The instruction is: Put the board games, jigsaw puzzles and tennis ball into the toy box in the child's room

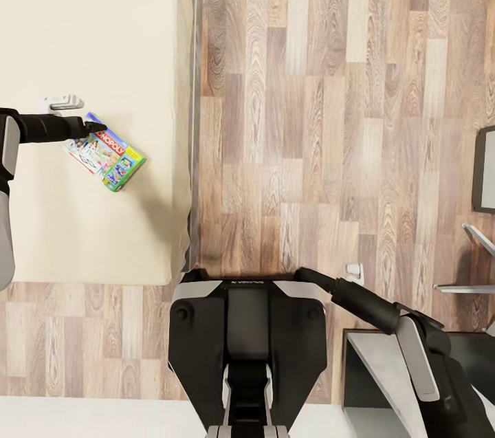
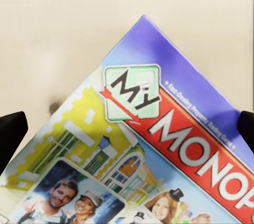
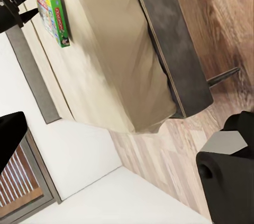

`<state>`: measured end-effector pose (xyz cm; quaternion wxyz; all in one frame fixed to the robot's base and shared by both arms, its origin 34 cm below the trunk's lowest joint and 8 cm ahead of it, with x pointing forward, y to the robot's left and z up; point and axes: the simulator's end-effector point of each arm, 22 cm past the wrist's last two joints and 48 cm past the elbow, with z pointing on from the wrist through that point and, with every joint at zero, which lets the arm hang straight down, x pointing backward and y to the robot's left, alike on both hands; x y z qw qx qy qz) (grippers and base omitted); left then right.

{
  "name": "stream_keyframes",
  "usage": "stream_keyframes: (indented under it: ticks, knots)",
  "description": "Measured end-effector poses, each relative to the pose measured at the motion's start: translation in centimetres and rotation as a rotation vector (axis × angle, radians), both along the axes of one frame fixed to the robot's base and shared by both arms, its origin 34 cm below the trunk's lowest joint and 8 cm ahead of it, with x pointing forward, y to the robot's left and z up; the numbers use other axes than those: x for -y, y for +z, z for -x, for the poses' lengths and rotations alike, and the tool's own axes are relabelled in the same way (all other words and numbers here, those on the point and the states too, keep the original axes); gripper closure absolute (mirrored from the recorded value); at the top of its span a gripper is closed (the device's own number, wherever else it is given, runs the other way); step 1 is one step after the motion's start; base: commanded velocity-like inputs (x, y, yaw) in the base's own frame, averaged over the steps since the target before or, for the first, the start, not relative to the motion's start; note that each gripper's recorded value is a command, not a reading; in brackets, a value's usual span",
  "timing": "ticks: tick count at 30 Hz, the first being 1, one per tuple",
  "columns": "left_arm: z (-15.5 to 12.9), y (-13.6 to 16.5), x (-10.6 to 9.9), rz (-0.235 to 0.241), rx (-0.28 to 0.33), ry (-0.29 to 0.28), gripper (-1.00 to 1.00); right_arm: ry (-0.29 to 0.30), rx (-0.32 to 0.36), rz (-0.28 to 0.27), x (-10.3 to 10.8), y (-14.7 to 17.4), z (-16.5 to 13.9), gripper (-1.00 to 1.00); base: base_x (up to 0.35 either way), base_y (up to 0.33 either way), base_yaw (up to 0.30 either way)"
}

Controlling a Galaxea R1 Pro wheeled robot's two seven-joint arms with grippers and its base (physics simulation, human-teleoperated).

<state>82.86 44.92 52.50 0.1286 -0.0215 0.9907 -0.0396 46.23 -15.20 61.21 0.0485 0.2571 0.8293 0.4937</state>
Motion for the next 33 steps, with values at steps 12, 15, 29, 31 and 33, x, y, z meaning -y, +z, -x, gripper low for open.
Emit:
stream_keyframes:
  ticks: [12,15,29,31,33]
  knots:
    - [0.7,-0.4,1.5,0.072,-0.023,0.000,-1.00,-0.003,0.000,0.002,0.1,0.0,0.0,-1.00,0.000,0.000,0.000]
    - [0.9,-0.5,1.8,0.086,-0.027,-0.001,-1.00,-0.003,0.000,0.003,0.2,0.0,0.0,-1.00,0.000,0.000,0.000]
    - [1.7,-0.8,3.2,0.156,-0.050,-0.010,-1.00,-0.003,-0.002,0.004,0.2,-0.1,0.0,-1.00,0.000,0.000,0.000]
    - [1.8,-0.8,3.3,0.162,-0.056,-0.009,-1.00,-0.003,-0.002,0.004,0.2,-0.1,0.0,-1.00,0.000,0.000,0.000]
    - [2.0,-0.8,3.4,0.168,-0.063,-0.004,-1.00,-0.003,-0.002,0.003,0.2,-0.1,0.0,-1.00,0.000,0.000,0.000]
